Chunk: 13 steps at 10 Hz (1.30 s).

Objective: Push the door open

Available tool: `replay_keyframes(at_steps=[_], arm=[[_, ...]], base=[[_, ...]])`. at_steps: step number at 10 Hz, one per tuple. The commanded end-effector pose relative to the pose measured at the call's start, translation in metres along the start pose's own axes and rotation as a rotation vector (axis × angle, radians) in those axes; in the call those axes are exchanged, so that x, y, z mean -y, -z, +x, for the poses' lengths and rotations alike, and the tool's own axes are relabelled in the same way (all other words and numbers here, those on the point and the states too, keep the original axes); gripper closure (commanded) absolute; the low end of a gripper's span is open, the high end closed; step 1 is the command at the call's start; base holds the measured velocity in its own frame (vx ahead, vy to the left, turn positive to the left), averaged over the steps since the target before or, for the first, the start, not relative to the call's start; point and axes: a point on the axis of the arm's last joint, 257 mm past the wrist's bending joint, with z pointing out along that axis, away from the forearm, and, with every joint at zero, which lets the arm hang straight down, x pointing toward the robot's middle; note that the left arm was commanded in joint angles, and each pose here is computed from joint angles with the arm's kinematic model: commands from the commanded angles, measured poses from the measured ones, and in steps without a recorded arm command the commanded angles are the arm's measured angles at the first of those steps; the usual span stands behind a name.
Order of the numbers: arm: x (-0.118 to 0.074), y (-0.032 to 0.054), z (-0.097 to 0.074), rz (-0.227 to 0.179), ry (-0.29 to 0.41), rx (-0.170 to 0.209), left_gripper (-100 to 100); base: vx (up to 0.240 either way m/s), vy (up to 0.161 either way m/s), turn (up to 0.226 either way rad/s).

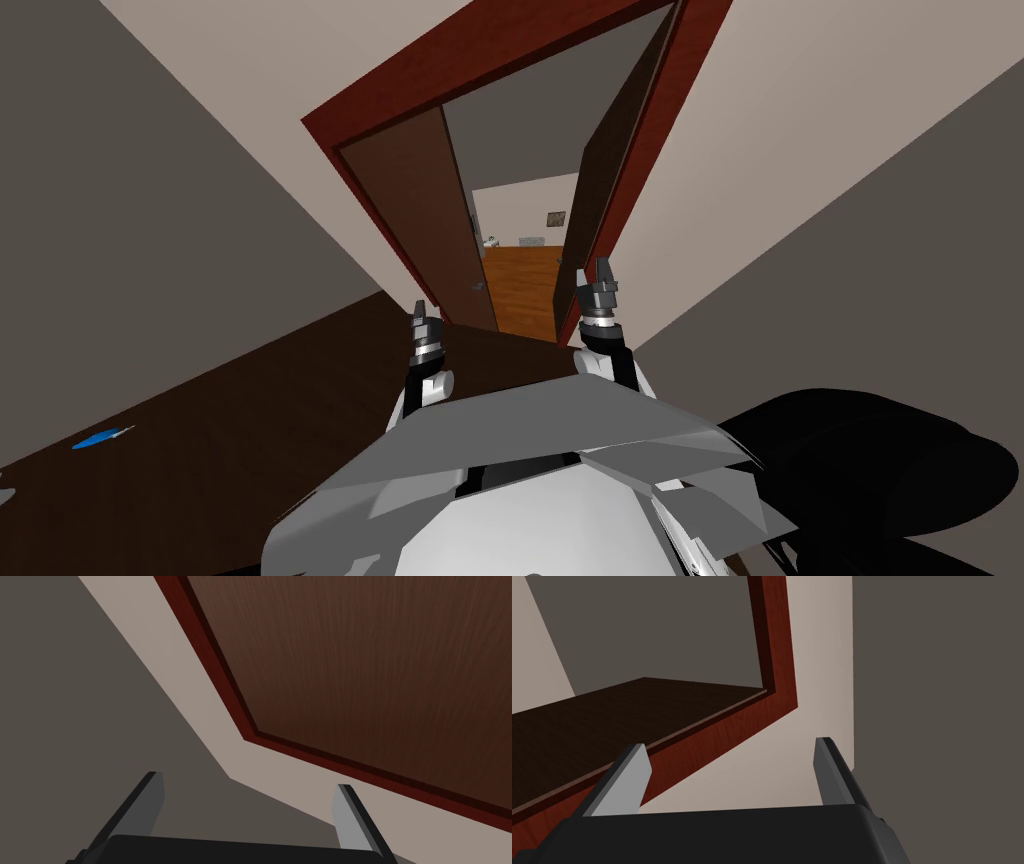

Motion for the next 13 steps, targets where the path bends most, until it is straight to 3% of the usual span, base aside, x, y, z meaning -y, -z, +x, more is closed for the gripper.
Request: replay_keyframes(at_steps=[1,9,13], arm=[[-0.011,0.0019,0.001,-0.017,0.003,-0.004,-100],[-0.070,0.0075,0.022,-0.093,0.039,-0.045,-100],[-0.105,0.0145,0.033,-0.144,0.056,-0.066,-100]], base=[[0.058,0.050,-0.020],[0.059,0.054,-0.050],[0.070,0.069,-0.063]])
